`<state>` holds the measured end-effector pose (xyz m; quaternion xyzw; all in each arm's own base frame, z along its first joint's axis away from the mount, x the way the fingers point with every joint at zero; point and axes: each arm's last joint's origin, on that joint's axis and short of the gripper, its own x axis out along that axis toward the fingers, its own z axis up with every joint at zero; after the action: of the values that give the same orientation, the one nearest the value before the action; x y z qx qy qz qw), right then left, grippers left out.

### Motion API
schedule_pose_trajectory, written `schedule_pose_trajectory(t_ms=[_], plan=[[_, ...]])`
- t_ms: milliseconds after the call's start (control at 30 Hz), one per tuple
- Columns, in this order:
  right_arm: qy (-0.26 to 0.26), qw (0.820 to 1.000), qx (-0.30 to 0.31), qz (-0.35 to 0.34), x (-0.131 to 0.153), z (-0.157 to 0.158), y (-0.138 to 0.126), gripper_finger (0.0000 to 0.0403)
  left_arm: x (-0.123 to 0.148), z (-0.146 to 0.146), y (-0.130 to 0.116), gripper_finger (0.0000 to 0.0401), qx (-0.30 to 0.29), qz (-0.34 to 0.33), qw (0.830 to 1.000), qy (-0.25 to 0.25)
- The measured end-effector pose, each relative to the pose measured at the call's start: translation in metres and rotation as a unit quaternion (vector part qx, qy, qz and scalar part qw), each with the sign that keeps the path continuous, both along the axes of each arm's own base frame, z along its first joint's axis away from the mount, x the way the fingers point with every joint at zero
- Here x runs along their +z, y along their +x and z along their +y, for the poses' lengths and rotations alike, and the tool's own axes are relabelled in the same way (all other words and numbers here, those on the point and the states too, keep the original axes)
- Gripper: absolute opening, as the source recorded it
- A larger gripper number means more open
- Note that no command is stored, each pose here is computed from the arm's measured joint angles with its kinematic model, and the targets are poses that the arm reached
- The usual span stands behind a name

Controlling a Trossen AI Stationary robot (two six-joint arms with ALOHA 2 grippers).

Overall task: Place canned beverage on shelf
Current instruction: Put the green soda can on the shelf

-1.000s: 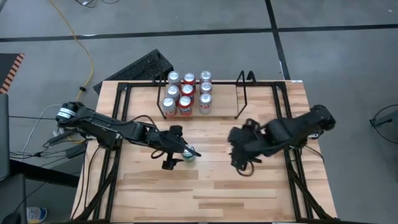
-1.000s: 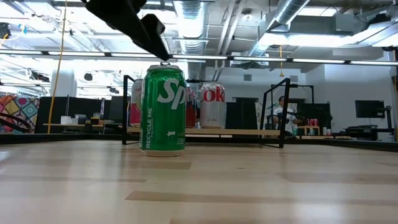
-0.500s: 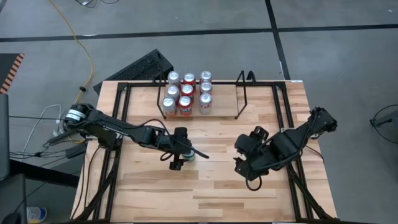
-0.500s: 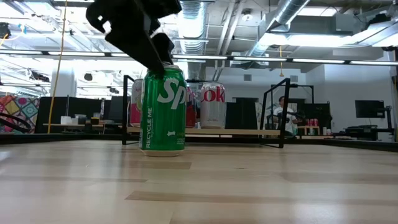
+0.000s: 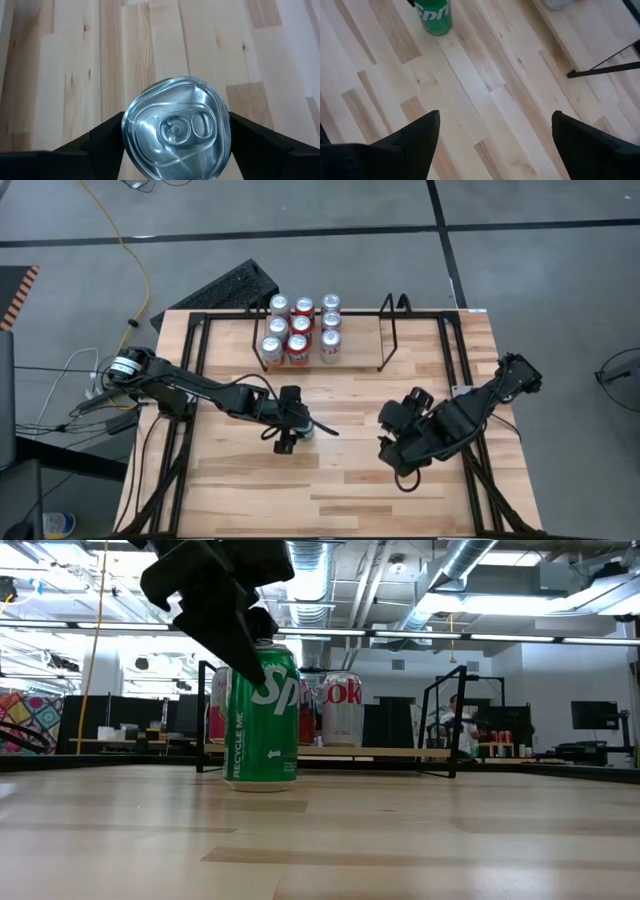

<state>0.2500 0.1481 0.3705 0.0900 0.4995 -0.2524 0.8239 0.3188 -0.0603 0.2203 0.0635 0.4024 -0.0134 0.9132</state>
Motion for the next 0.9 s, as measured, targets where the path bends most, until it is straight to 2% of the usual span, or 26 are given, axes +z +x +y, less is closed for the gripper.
schedule_pose_trajectory(t_ms=[167, 333, 600, 767, 900], plan=[[-0.010, 1.000, -0.001, -0.006, 0.000, 0.000, 0.000, 0.0356, 0.004, 0.001, 0.001, 0.0282, 0.004, 0.002, 1.000, -0.003], [-0.025, 0.999, -0.001, -0.030, 0.007, -0.002, -0.006, 0.0351, 0.040, 0.011, 0.015, 0.0282, -0.022, -0.029, 0.999, 0.011], [-0.023, 0.996, 0.001, -0.082, 0.029, -0.010, -0.029, 0.0330, 0.100, 0.059, 0.032, 0.0282, -0.028, -0.094, 0.994, 0.053], [-0.019, 0.995, 0.011, -0.092, 0.036, -0.015, -0.037, 0.0329, 0.125, 0.099, 0.032, 0.0282, 0.004, -0.129, 0.990, 0.050], [-0.026, 0.995, 0.027, -0.091, 0.039, -0.017, -0.040, 0.0329, 0.140, 0.122, 0.044, 0.0282, 0.011, -0.139, 0.988, 0.061]])
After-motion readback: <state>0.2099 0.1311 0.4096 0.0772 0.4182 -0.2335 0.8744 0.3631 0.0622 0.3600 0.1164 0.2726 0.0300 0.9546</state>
